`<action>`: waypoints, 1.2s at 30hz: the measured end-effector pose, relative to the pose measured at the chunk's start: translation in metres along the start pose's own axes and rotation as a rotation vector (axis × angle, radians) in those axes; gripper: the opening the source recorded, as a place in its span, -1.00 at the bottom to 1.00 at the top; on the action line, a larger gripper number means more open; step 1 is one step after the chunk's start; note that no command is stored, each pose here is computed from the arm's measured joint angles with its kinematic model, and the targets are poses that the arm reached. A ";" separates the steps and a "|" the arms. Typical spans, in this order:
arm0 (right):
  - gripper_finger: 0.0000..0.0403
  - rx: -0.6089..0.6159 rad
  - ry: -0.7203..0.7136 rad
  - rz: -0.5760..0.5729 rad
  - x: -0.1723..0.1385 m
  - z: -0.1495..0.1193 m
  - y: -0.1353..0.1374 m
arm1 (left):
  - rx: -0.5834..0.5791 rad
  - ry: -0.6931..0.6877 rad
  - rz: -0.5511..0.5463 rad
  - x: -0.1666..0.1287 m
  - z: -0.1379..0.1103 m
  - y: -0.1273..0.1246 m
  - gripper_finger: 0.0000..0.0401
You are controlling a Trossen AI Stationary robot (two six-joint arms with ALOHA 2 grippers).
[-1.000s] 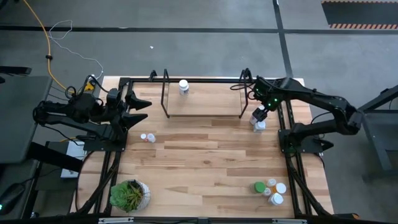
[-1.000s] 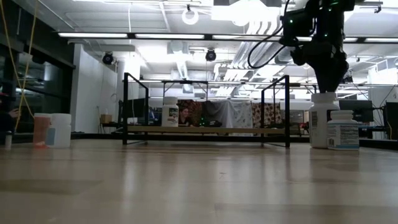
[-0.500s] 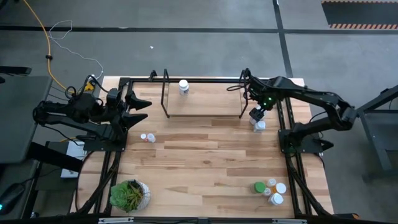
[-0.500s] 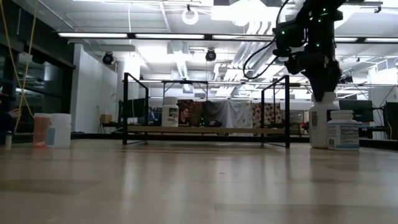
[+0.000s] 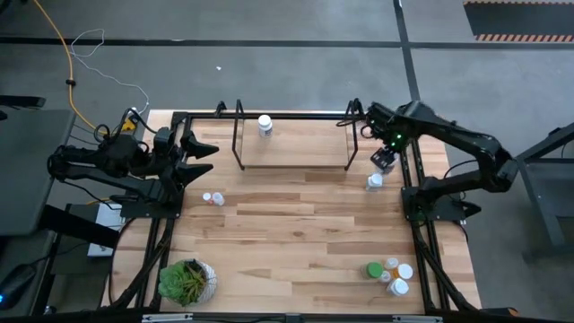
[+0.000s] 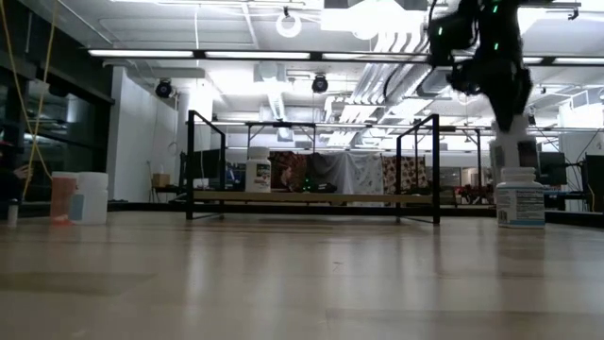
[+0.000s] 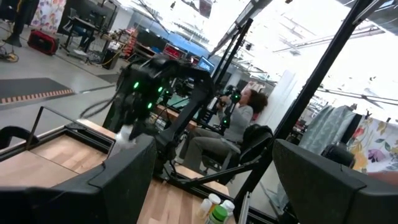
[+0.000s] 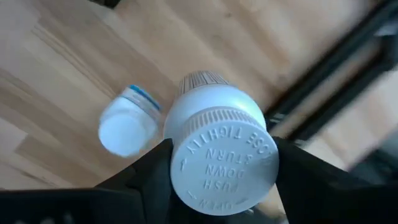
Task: Pick and place medicine bottles onto shelf by color
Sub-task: Put the white pill bottle on the shelf
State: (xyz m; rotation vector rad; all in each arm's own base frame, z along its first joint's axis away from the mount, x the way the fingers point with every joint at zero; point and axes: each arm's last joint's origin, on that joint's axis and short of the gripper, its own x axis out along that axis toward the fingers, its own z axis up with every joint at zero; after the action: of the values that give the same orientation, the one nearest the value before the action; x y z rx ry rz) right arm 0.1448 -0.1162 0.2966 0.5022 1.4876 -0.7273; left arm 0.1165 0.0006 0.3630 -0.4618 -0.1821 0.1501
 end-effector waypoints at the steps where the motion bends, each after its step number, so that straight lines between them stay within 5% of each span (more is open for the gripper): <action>1: 0.05 0.005 -0.037 -0.014 -0.013 -0.001 -0.002 | 0.000 -0.001 0.000 0.000 0.000 0.000 0.56; 9: 0.05 0.081 -0.417 -0.109 -0.116 0.009 -0.020 | 0.000 -0.002 0.003 0.000 0.000 0.000 0.56; 16: 0.05 0.023 -0.584 -0.065 -0.150 0.063 -0.007 | 0.000 0.000 0.001 0.000 0.000 0.000 0.56; 26: 0.05 -0.279 -0.355 -0.012 -0.087 0.162 0.042 | 0.000 -0.001 0.000 0.000 0.000 0.000 0.56; 32: 0.05 -0.324 -0.099 -0.041 -0.029 0.191 0.048 | 0.000 0.002 -0.006 0.000 0.000 0.000 0.56; 36: 0.05 -0.324 -0.083 -0.044 -0.013 0.203 0.046 | 0.000 0.007 -0.017 0.000 0.000 -0.001 0.56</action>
State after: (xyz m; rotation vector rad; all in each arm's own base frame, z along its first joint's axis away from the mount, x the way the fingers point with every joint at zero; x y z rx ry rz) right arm 0.3214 -0.2252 0.3132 0.1911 1.5058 -0.5205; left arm 0.1165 0.0001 0.3632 -0.4606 -0.1787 0.1319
